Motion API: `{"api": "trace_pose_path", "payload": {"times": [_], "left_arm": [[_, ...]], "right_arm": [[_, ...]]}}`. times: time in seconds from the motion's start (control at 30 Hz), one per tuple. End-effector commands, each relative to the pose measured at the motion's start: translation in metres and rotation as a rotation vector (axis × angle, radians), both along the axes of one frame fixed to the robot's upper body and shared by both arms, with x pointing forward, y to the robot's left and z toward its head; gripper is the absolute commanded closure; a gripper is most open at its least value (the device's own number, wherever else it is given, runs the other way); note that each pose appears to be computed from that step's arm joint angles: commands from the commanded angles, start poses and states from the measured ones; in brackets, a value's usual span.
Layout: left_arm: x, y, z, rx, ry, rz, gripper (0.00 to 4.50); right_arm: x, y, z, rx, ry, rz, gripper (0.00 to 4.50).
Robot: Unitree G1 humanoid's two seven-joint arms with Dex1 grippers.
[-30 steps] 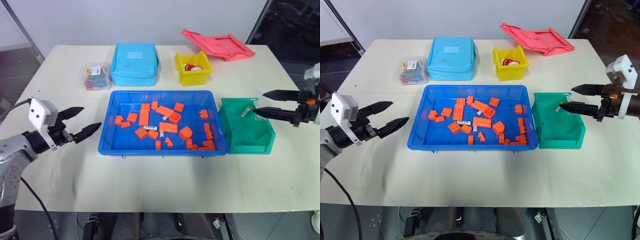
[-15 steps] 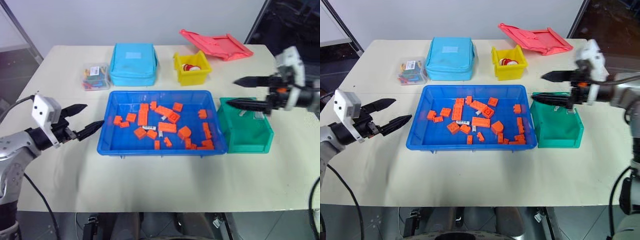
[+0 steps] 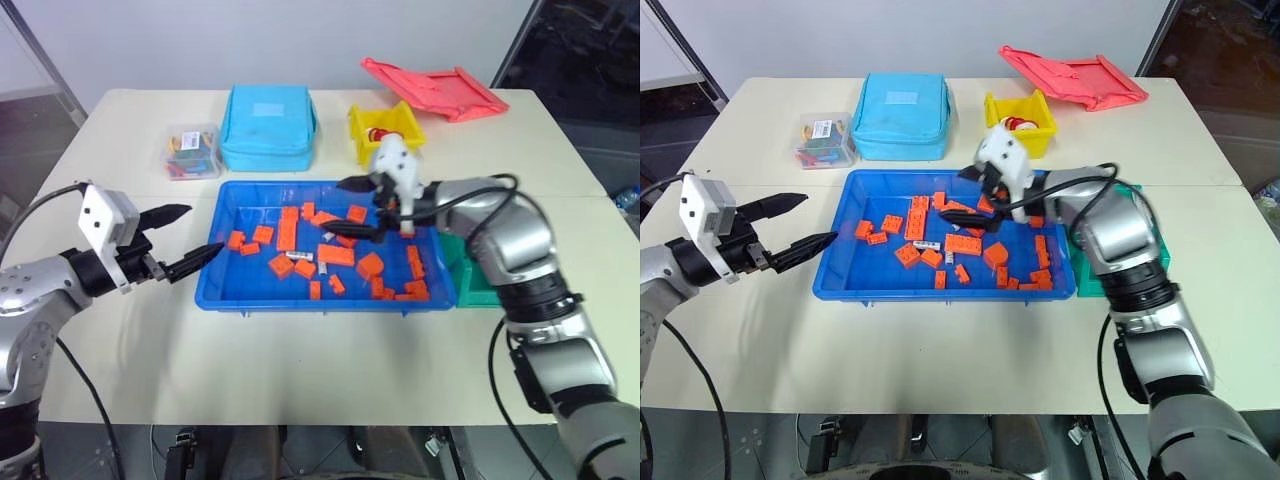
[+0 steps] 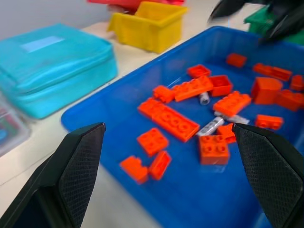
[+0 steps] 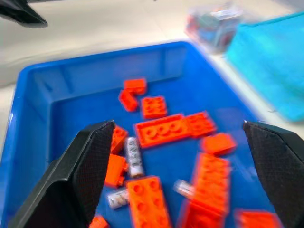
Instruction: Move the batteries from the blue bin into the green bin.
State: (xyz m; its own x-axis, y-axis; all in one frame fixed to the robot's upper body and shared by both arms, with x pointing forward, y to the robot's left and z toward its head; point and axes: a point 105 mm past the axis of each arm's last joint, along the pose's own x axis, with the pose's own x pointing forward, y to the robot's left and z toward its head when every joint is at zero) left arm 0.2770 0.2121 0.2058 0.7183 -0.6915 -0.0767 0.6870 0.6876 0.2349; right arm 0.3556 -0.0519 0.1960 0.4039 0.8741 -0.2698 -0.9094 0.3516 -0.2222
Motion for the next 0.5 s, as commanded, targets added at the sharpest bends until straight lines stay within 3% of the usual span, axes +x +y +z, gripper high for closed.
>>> {"api": "trace_pose_path", "payload": {"times": [0.03,0.5], "left_arm": [[-0.005,-0.005,0.011,-0.018,-0.055,-0.002,0.0],[-0.012,-0.007,0.008,-0.065,-0.071,0.057,0.0]], "right_arm": [[0.006,0.016,-0.01,-0.016,-0.025,-0.001,0.08],[0.028,0.041,-0.063,-0.204,0.053,-0.065,0.08]]}}
